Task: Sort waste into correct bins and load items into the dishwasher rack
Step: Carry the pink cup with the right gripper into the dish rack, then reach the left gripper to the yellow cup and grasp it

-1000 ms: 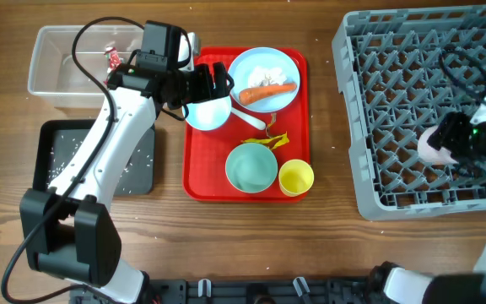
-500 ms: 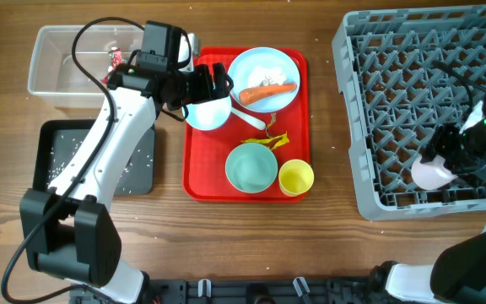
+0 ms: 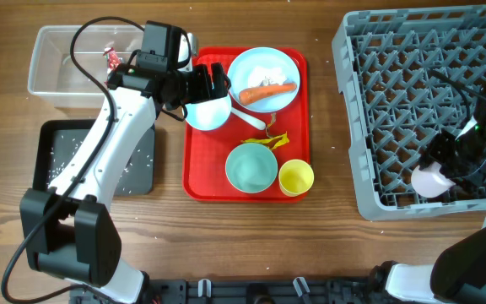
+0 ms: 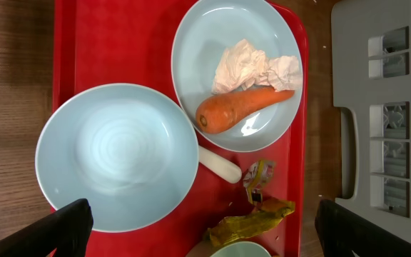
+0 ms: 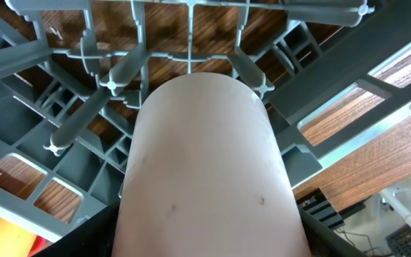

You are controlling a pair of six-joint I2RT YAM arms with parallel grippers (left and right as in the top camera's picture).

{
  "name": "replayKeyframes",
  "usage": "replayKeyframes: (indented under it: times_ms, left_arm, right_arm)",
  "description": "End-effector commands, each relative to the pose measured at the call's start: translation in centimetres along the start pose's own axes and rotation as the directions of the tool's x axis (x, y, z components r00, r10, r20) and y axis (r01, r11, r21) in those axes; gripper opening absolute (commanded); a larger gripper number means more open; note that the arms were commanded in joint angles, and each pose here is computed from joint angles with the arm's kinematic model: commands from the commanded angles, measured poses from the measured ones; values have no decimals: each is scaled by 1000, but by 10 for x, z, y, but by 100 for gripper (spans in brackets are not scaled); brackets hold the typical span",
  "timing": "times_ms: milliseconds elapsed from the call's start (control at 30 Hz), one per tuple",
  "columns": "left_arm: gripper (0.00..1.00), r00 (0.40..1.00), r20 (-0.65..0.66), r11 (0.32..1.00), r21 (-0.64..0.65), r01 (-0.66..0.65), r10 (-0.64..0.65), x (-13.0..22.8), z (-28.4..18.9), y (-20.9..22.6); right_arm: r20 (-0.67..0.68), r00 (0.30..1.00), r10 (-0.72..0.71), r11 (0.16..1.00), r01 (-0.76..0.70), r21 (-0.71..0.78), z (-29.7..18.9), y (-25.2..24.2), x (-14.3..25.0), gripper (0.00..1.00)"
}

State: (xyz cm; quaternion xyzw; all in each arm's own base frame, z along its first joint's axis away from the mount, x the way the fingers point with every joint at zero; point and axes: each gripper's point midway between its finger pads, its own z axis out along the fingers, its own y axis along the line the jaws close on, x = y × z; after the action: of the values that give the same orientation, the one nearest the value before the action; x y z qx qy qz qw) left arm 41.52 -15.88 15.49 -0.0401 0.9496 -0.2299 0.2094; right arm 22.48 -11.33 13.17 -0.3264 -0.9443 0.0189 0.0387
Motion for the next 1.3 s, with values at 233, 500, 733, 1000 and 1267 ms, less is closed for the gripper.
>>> replayKeyframes:
  times_ms: [233, 500, 733, 1000, 1267]
  left_arm:
    - [100, 1000, -5, 1000, -19, -8, 8, 1, 5, 4]
    - [100, 1000, -5, 1000, -19, -8, 8, 1, 5, 4]
    - [100, 1000, -17, 1000, -24, -5, 4, 4, 5, 5]
    - [100, 1000, -19, 1000, -25, -4, 3, 4, 5, 5]
    - [97, 866, -168, 882, 128, -454, 471, 83, 21, -72]
  right_arm:
    - [-36, 999, 5, 999, -7, -44, 35, 9, 7, 58]
    - [-94, 994, -53, 989, 40, -144, 29, 25, 20, 56]
    - [-45, 998, -39, 988, 32, -153, 27, 28, 8, 97]
    - [108, 992, -61, 965, 87, -246, -47, 43, -20, 100]
    - [363, 899, -247, 888, 360, -286, -114, 91, -17, 100]
